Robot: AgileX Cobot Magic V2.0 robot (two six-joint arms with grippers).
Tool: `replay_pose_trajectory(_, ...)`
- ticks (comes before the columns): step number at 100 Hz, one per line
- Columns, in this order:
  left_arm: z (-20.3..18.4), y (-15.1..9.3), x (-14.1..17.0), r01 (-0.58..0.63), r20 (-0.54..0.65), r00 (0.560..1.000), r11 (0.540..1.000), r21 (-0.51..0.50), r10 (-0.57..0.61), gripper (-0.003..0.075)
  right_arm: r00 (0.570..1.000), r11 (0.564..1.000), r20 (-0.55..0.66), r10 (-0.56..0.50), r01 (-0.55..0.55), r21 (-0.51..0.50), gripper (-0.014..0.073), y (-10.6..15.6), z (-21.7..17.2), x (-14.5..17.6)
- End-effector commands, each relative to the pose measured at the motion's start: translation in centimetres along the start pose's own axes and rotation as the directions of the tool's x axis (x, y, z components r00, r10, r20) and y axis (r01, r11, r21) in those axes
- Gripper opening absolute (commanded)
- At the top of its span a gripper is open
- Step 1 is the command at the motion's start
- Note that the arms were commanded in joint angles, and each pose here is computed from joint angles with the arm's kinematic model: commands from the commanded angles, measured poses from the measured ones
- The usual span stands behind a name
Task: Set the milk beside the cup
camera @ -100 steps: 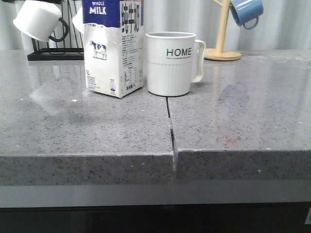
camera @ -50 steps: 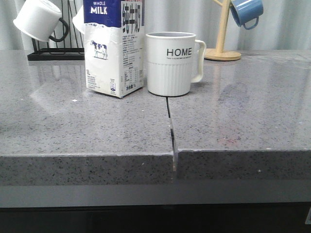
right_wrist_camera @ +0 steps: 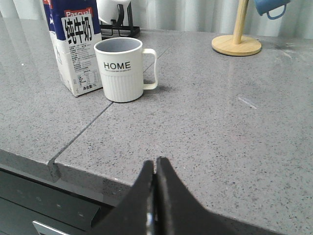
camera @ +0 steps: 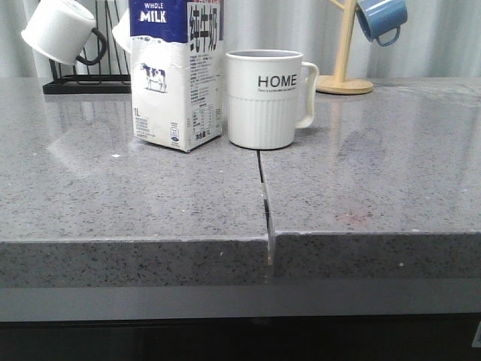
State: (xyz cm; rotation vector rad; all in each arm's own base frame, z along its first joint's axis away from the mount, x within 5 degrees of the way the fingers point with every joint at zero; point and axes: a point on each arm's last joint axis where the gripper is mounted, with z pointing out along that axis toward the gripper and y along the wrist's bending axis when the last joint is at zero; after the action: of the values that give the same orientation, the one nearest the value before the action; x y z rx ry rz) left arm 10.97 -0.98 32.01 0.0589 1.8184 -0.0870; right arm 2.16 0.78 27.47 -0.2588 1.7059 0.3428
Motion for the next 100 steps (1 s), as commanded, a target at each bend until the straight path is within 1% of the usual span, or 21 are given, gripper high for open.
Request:
replay_pose_trajectory(1, -1.1, 0.1, -0.8, 0.003, 0.112, 0.994, 1.000, -0.014, -0.002, -0.0021, 0.995, 1.000, 0.098, -0.007, 0.008, -0.008, -0.0069, 0.1, -0.4, -1.3)
replay_pose_trajectory(19, -2.5, 0.1, 1.0, 0.009, 0.118, 0.993, 1.000, -0.010, -0.008, -0.0021, 0.995, 1.000, 0.098, -0.007, 0.008, -0.008, -0.0069, 0.1, -0.4, -1.3)
replay_pose_trajectory(48, -3.1, 0.1, 4.8, 0.008, 0.119, 0.993, 1.000, -0.011, -0.007, -0.0021, 0.995, 1.000, 0.098, -0.007, 0.008, -0.008, -0.0069, 0.1, -0.4, -1.3)
replay_pose_trajectory(61, -3.2, 0.2, 5.8, 0.009, 0.186, 0.983, 1.000, -0.015, -0.006, -0.0021, 0.995, 1.000, 0.098, -0.007, 0.008, -0.008, -0.0069, 0.1, -0.4, -1.3)
replay_pose_trajectory(70, -3.2, 0.4, 6.6, -0.041, 0.223, 0.974, 0.998, -0.048, 0.050, -0.0021, 0.995, 1.000, 0.098, -0.007, 0.008, -0.008, -0.0069, 0.1, -0.4, -1.3)
replay_pose_trajectory(81, -3.1, 0.6, 8.0, -0.003, 0.224, 0.974, 0.998, -0.059, 0.016, -0.0021, 0.995, 1.000, 0.098, -0.007, 0.008, -0.008, -0.0069, 0.1, -0.4, -1.3)
replay_pose_trajectory(100, -3.1, 0.6, 10.5, -0.013, 0.244, 0.969, 0.998, -0.062, 0.028, -0.0021, 0.995, 1.000, 0.098, -0.007, 0.008, -0.008, -0.0069, 0.1, -0.4, -1.3)
